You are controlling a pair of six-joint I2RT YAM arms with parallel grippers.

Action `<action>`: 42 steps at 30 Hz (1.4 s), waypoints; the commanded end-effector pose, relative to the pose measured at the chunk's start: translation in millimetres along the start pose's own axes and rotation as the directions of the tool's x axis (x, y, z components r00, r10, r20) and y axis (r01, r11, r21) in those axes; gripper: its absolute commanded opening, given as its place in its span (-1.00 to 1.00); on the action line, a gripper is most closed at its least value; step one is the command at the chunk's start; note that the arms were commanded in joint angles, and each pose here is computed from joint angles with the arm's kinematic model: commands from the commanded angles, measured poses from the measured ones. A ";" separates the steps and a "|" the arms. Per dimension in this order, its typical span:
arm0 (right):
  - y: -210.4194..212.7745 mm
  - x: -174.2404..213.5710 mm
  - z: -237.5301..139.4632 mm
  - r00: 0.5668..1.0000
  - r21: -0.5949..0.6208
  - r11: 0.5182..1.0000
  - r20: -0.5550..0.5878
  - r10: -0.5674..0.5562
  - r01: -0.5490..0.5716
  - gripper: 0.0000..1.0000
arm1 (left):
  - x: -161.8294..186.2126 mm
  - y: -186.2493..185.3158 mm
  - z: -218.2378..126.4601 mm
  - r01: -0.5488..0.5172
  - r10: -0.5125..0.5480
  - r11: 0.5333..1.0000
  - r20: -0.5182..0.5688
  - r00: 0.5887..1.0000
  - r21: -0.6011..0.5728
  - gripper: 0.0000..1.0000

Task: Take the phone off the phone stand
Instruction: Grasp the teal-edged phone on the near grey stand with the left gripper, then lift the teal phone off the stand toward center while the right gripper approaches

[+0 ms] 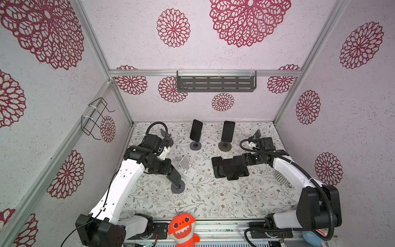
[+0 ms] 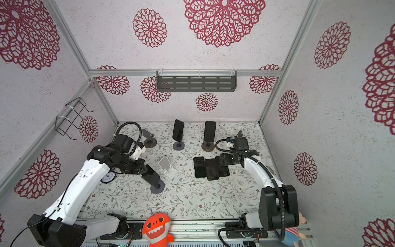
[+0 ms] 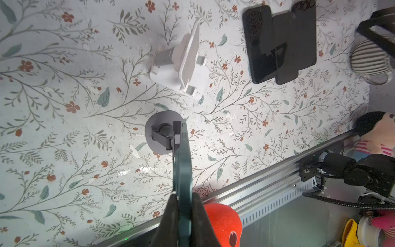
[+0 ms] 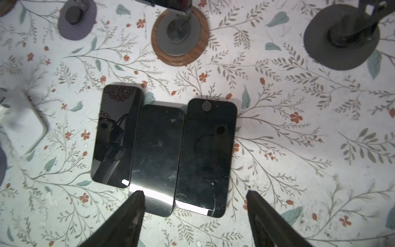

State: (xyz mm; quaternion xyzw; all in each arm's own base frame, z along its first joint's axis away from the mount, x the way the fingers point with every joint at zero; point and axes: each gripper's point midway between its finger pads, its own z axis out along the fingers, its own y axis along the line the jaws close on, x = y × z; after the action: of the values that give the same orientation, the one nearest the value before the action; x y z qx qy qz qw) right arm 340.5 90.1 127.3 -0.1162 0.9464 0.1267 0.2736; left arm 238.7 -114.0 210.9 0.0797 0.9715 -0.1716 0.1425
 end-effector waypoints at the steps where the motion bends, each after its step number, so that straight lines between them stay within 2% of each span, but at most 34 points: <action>1: 21.6 -16.9 -21.1 0.995 -0.090 0.994 0.079 -0.054 0.061 0.56 | -15.7 -18.0 -24.1 -0.037 0.032 0.998 0.086 0.996 0.051 -0.83; 6: 47.4 -21.6 -37.7 0.989 -0.209 0.972 0.120 -0.087 0.110 0.55 | -28.5 -35.2 -46.1 -0.092 0.077 0.991 0.143 0.987 0.097 -0.85; 9: 88.9 -16.8 -46.5 0.975 -0.343 0.913 0.119 -0.190 0.220 0.50 | -36.7 -61.4 -49.6 -0.179 0.152 0.968 0.161 0.975 0.175 -0.87; 11: 122.0 -14.3 -56.5 0.943 -0.415 0.847 0.160 -0.291 0.331 0.50 | -42.6 -79.6 -43.8 -0.244 0.214 0.946 0.153 0.965 0.216 -0.88; 16: 179.3 -9.8 -81.7 0.872 -0.598 0.637 0.289 -0.396 0.487 0.49 | -60.1 -110.2 -26.3 -0.375 0.334 0.862 0.174 0.926 0.339 -0.93; 18: 191.9 -10.1 -82.1 0.850 -0.611 0.596 0.309 -0.426 0.521 0.48 | -62.8 -123.4 -21.8 -0.435 0.389 0.807 0.195 0.901 0.399 -0.94; 21: 207.5 -13.9 -83.1 0.822 -0.633 0.533 0.353 -0.447 0.561 0.48 | -63.6 -137.7 -15.4 -0.526 0.475 0.734 0.229 0.849 0.428 -1.00; 23: 213.8 -18.5 -80.8 0.815 -0.641 0.513 0.368 -0.447 0.571 0.48 | -58.9 -147.0 -13.5 -0.583 0.535 0.679 0.244 0.809 0.446 -1.00; 25: 222.2 -19.1 -75.5 0.816 -0.656 0.499 0.358 -0.454 0.566 0.49 | -58.2 -152.7 -10.3 -0.609 0.563 0.653 0.249 0.788 0.451 -1.00; 31: 244.2 -13.2 -71.5 0.800 -0.708 0.411 0.377 -0.466 0.574 0.50 | -55.3 -159.3 -3.4 -0.655 0.616 0.591 0.262 0.743 0.471 -1.00; 35: 252.8 -9.9 -72.5 0.808 -0.749 0.364 0.377 -0.453 0.554 0.47 | -60.7 -159.3 -0.7 -0.672 0.624 0.584 0.278 0.730 0.455 -1.00; 38: 255.7 -10.0 -71.7 0.816 -0.761 0.356 0.376 -0.439 0.542 0.42 | -64.3 -160.5 1.2 -0.681 0.627 0.578 0.289 0.724 0.450 -1.00; 42: 258.4 -9.3 -70.7 0.830 -0.787 0.337 0.363 -0.423 0.516 0.14 | -64.8 -159.5 5.1 -0.711 0.649 0.553 0.310 0.695 0.435 -1.00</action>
State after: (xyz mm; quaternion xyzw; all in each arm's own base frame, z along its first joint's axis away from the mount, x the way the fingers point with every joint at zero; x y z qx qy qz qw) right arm 243.6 305.8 219.3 -0.4890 0.6933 0.4712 0.2411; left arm 265.0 -261.8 260.1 0.4384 0.8063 -0.3522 0.1836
